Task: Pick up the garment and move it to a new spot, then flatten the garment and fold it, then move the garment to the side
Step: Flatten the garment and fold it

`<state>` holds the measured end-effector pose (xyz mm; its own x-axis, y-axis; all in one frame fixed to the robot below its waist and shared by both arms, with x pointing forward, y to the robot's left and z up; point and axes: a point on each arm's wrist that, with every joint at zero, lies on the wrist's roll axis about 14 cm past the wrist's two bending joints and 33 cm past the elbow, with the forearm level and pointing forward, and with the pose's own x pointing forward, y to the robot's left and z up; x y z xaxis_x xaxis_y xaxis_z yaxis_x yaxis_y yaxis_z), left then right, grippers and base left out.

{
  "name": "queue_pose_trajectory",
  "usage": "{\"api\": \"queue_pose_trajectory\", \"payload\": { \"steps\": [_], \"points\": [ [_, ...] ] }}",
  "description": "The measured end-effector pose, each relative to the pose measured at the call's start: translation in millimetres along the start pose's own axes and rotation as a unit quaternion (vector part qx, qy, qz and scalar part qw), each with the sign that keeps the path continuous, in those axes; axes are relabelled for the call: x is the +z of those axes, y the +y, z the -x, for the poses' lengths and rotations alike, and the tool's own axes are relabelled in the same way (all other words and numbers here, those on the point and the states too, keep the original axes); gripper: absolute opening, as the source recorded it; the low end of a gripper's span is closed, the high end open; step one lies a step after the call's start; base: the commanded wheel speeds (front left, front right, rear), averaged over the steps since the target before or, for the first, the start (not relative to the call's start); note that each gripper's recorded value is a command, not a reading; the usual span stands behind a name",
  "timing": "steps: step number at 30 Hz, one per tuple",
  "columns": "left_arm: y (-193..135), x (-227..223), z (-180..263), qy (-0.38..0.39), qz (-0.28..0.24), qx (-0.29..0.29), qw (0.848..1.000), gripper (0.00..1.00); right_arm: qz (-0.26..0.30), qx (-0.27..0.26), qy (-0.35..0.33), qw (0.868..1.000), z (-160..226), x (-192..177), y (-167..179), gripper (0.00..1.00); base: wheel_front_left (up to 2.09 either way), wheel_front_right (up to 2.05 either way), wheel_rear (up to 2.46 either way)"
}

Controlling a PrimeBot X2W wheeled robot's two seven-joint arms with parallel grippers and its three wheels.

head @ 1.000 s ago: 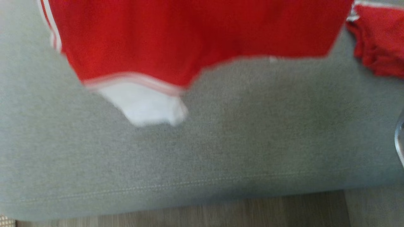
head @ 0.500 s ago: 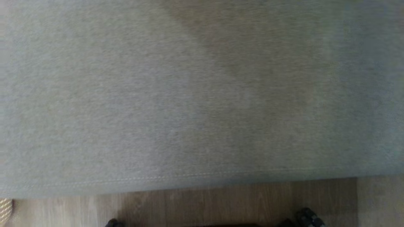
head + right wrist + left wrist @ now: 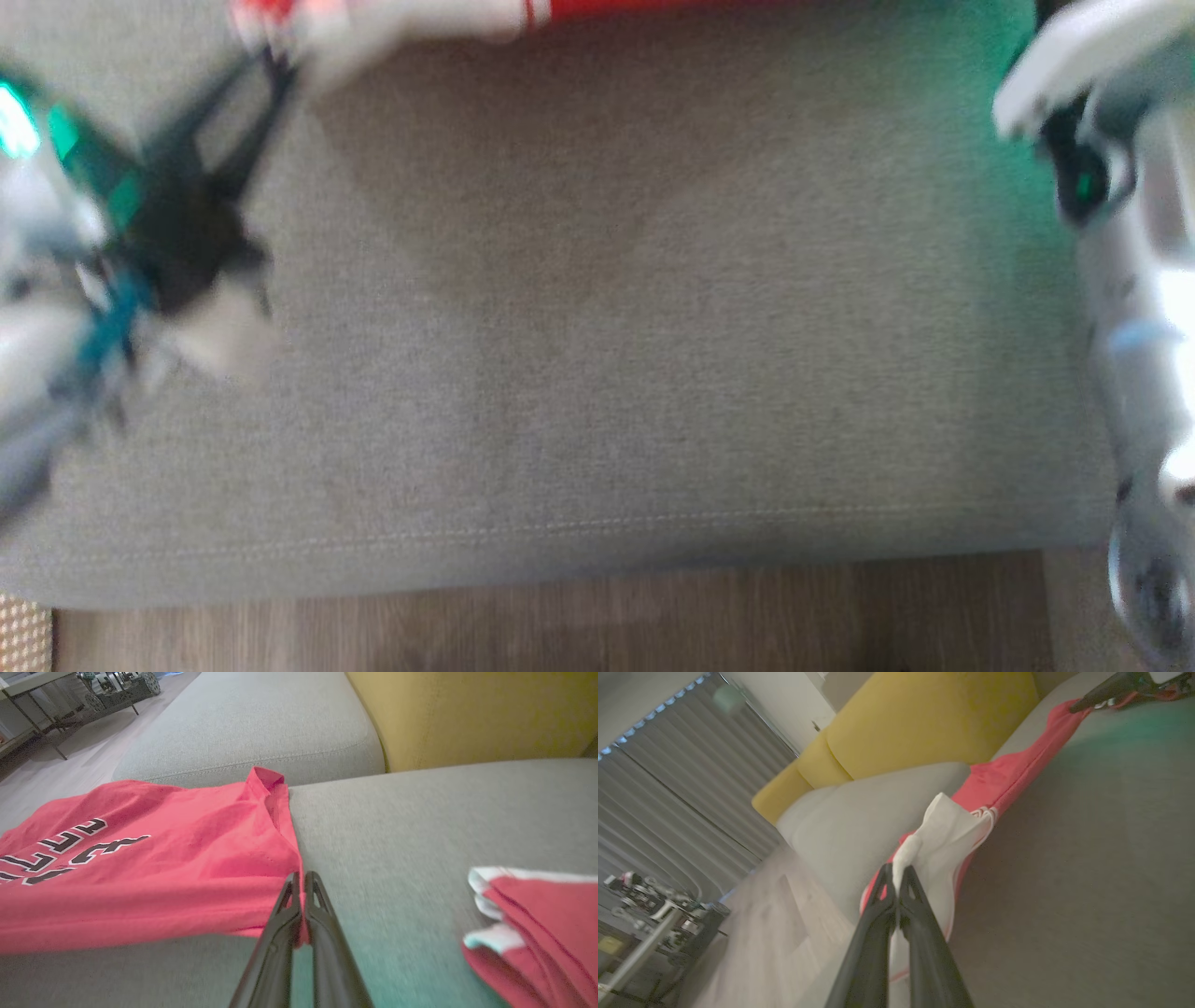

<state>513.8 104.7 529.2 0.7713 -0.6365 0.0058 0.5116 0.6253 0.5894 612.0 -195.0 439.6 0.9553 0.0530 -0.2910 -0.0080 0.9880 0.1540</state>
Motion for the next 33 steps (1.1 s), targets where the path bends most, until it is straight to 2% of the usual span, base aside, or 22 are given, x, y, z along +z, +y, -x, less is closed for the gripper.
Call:
{"api": "queue_pose_trajectory", "payload": {
  "steps": [4,7,15,20,23,28,31,33],
  "points": [
    [-38,-3,39,0.041,0.084,-0.004,0.996,0.00,-0.015,-0.008,0.027,1.000,38,-19,-17,0.00,0.00,0.00,0.00],
    [-60,3,61,0.060,0.128,-0.001,0.990,0.00,-0.026,-0.016,0.038,0.999,69,-30,-31,0.00,0.00,0.00,0.00],
    [-108,22,119,0.099,0.209,0.006,0.973,0.00,-0.054,-0.042,0.055,0.996,168,-55,-57,0.00,0.00,0.00,0.00],
    [-116,25,132,0.110,0.231,0.010,0.967,0.00,-0.070,-0.051,0.068,0.994,203,-65,-51,0.00,0.00,0.00,0.00],
    [-112,27,134,0.108,0.229,0.014,0.967,0.00,-0.070,-0.055,0.059,0.994,218,-55,-48,0.00,0.00,0.00,0.00],
    [-89,48,128,0.062,0.201,0.020,0.977,0.00,-0.040,-0.043,0.009,0.998,225,-12,-40,0.00,0.00,0.00,0.00],
    [-56,66,121,0.024,0.135,0.017,0.990,0.00,-0.004,-0.024,-0.021,0.999,224,23,-30,0.00,0.00,0.00,0.00],
    [-19,90,109,-0.017,0.068,0.025,0.997,0.00,0.032,-0.016,-0.059,0.998,221,64,-27,0.00,0.00,0.00,0.00]
  ]
}}
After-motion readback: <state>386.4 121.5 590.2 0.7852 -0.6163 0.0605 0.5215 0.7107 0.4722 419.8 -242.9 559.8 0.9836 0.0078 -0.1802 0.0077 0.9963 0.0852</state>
